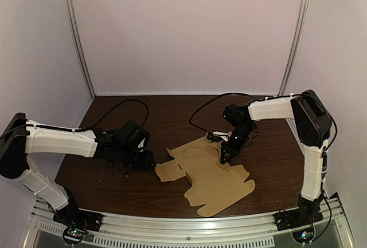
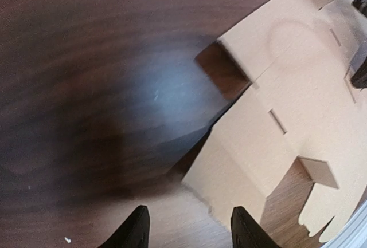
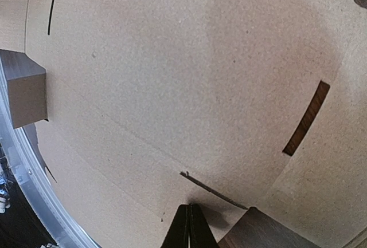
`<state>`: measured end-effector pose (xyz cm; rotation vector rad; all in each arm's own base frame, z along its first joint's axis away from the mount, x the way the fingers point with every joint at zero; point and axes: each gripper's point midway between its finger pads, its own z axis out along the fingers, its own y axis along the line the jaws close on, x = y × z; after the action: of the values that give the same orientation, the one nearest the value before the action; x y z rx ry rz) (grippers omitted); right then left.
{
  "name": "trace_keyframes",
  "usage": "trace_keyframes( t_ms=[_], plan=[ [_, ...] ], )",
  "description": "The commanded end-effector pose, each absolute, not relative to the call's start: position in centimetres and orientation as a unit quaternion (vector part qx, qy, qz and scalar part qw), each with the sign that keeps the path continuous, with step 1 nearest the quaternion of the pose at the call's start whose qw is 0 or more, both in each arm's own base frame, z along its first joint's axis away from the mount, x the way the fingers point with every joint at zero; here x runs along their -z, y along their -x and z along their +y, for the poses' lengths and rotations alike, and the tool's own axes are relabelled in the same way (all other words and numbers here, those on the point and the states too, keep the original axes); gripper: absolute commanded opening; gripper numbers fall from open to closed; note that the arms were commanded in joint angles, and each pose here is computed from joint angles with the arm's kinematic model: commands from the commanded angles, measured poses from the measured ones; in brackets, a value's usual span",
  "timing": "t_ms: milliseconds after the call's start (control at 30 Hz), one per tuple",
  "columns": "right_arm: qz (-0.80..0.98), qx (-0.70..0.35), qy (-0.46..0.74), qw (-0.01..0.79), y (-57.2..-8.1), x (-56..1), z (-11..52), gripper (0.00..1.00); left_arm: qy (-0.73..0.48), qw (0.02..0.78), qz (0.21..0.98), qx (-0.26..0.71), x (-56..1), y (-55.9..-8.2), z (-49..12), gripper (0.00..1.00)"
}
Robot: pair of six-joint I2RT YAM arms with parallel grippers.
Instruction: Fold the paper box
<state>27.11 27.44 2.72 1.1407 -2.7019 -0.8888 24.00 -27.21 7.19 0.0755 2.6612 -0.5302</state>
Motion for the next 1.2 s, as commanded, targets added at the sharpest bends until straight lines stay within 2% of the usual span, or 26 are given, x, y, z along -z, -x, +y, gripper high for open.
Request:
trace_keyframes(
  t_ms=[0, 133, 300, 467, 600, 767, 900, 1033, 1167],
  plan=[
    [-0.905, 0.208, -0.360, 0.095, -25.9, 3.2, 23.9, 0.03, 0.041, 0.215, 0.948, 0.230, -7.6, -23.3, -26.4, 0.52],
    [-0.904, 0.211, -0.359, 0.096, -25.9, 3.2, 23.9, 0.04, 0.052, 0.167, 0.937, 0.303, -7.0, -21.6, -28.5, 0.55],
    [-0.903, 0.212, -0.360, 0.095, -26.0, 3.1, 24.0, 0.04, 0.058, 0.152, 0.944, 0.287, -5.9, -21.0, -28.3, 0.56],
    [-0.902, 0.215, -0.361, 0.095, -25.9, 3.1, 24.0, 0.04, 0.054, 0.133, 0.949, 0.282, -4.5, -21.0, -28.9, 0.51],
    [-0.901, 0.217, -0.363, 0.094, -25.8, 2.9, 24.0, 0.05, 0.053, 0.125, 0.947, 0.293, -4.1, -21.3, -30.0, 0.41],
    [-0.898, 0.225, -0.368, 0.088, -25.8, 2.3, 24.2, 0.06, 0.038, 0.137, 0.945, 0.293, -4.3, -22.2, -30.9, 0.19],
    [-0.893, 0.234, -0.379, 0.060, -26.2, -0.5, 24.7, 0.10, 0.002, 0.160, 0.948, 0.276, -4.7, -23.4, -31.6, 0.02],
    [-0.877, 0.240, -0.417, 0.001, -26.8, -6.2, 24.9, 0.11, -0.053, 0.185, 0.949, 0.249, -5.1, -24.9, -32.5, 0.00],
    [-0.847, 0.227, -0.472, -0.086, -27.2, -14.2, 24.6, 0.21, -0.127, 0.221, 0.936, 0.242, -6.8, -26.0, -33.6, 0.00]
  ],
)
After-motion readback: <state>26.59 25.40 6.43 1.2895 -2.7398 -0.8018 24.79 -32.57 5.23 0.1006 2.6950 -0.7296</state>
